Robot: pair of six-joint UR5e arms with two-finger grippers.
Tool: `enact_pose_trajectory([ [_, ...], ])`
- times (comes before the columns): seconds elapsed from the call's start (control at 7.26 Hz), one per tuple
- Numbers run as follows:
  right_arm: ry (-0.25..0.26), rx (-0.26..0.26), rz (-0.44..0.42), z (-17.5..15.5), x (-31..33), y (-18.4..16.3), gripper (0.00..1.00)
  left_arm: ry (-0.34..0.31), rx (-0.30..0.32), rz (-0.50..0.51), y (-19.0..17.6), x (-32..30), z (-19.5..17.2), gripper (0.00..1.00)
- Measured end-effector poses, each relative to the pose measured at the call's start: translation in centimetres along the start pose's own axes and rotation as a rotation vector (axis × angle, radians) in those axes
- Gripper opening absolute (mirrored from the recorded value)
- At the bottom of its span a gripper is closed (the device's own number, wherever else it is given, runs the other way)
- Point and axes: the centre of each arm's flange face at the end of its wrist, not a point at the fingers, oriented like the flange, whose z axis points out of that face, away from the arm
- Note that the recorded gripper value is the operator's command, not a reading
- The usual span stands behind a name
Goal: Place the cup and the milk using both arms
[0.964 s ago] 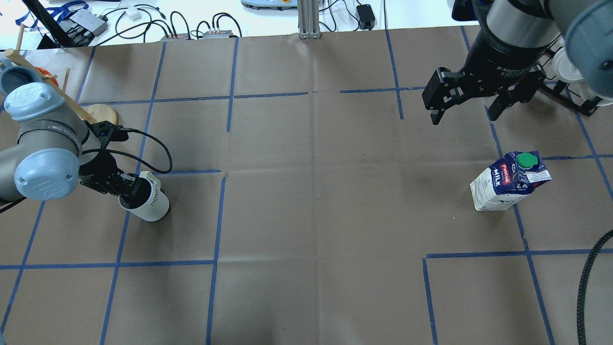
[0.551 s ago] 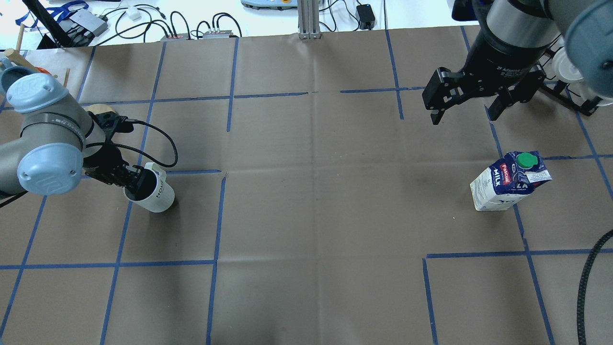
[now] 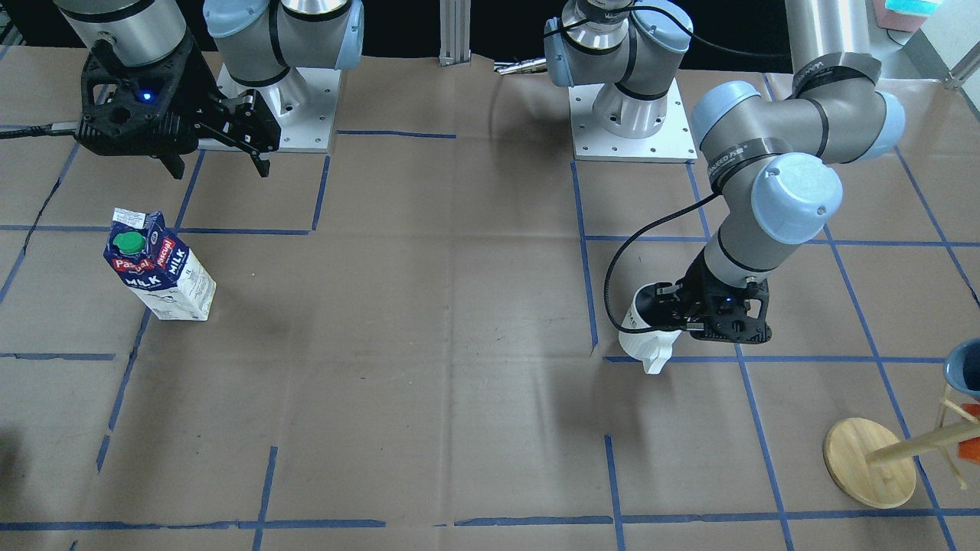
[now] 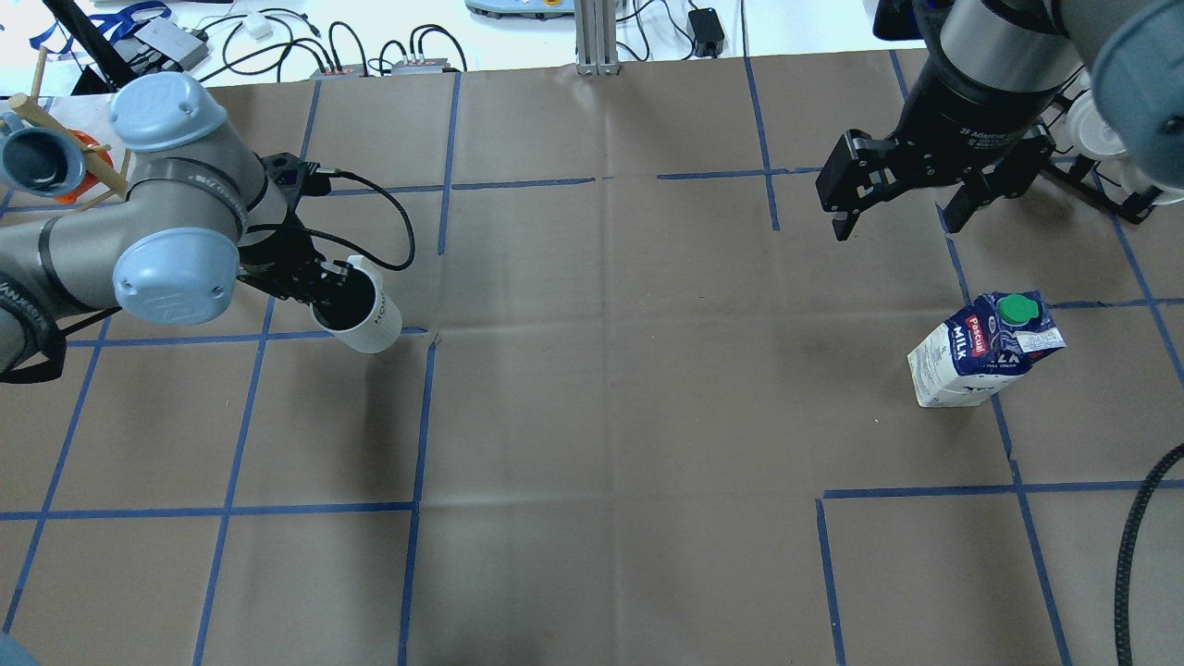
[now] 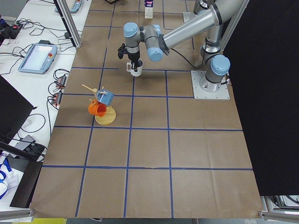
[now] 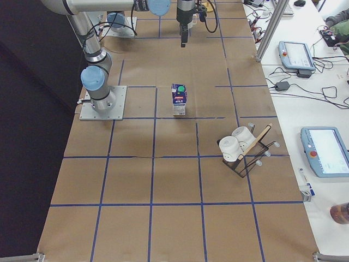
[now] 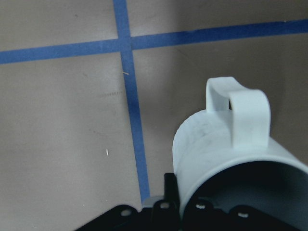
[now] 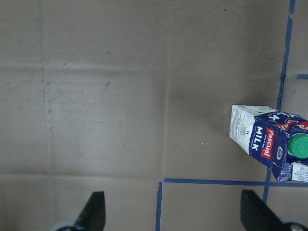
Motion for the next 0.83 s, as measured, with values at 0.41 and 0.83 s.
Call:
enact_pose_trajectory([
  [0.41, -0.001, 0.000, 0.000, 0.0, 0.0, 0.0, 1.00, 0.058, 0.010, 0.018, -2.9, 2.6, 0.8, 0.00],
  [0.83, -0.001, 0.001, 0.000, 0.0, 0.0, 0.0, 1.00, 0.068, 0.013, 0.021, -3.8, 3.8, 1.3, 0.00],
])
